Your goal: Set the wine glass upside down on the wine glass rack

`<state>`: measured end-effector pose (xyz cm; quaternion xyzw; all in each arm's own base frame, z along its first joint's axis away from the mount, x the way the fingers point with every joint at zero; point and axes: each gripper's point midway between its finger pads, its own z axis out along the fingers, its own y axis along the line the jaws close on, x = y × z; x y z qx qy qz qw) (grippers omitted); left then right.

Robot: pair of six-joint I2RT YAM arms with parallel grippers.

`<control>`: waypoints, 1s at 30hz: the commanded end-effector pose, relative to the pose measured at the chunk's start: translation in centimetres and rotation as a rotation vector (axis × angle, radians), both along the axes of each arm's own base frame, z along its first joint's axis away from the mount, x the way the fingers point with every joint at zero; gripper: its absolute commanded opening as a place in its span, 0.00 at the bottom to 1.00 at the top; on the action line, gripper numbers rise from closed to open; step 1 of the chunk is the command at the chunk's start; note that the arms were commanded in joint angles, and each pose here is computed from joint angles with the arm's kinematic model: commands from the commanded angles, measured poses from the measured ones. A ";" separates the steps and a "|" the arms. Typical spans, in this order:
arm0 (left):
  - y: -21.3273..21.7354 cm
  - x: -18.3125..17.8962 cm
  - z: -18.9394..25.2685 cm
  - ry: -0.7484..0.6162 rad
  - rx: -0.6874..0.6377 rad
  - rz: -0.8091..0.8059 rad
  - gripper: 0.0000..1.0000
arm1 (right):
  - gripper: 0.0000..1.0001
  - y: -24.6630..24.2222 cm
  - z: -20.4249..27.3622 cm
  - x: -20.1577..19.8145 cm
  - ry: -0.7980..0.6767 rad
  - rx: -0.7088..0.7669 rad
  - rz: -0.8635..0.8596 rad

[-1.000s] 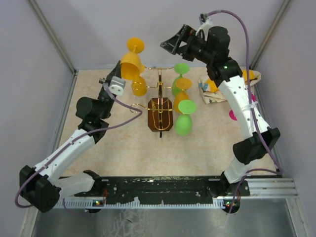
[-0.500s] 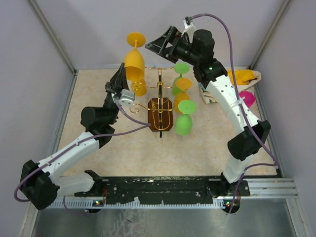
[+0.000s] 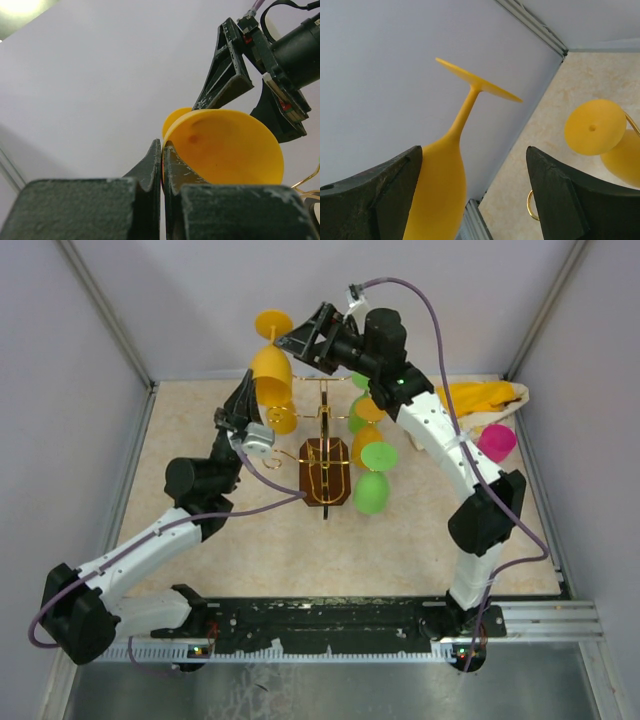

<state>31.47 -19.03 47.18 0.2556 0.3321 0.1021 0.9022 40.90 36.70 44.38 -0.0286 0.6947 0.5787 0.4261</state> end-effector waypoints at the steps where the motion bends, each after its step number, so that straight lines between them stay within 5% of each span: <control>1: 0.5 -1.4 1.7 -0.048 -0.050 -0.035 0.00 | 0.82 1.5 2.8 -0.7 -0.063 0.066 0.048; 8: -0.1 -1.5 1.0 -0.021 -0.056 -0.072 0.00 | 0.75 2.7 3.1 -0.8 -0.063 0.098 0.086; 15: 0.1 -1.0 0.5 -0.020 -0.058 -0.044 0.00 | 0.56 3.0 3.3 -1.1 -0.063 0.103 0.104; 30: -0.3 0.4 -0.4 0.004 -0.087 -0.004 0.00 | 0.48 2.8 3.4 -1.6 -0.062 0.087 0.110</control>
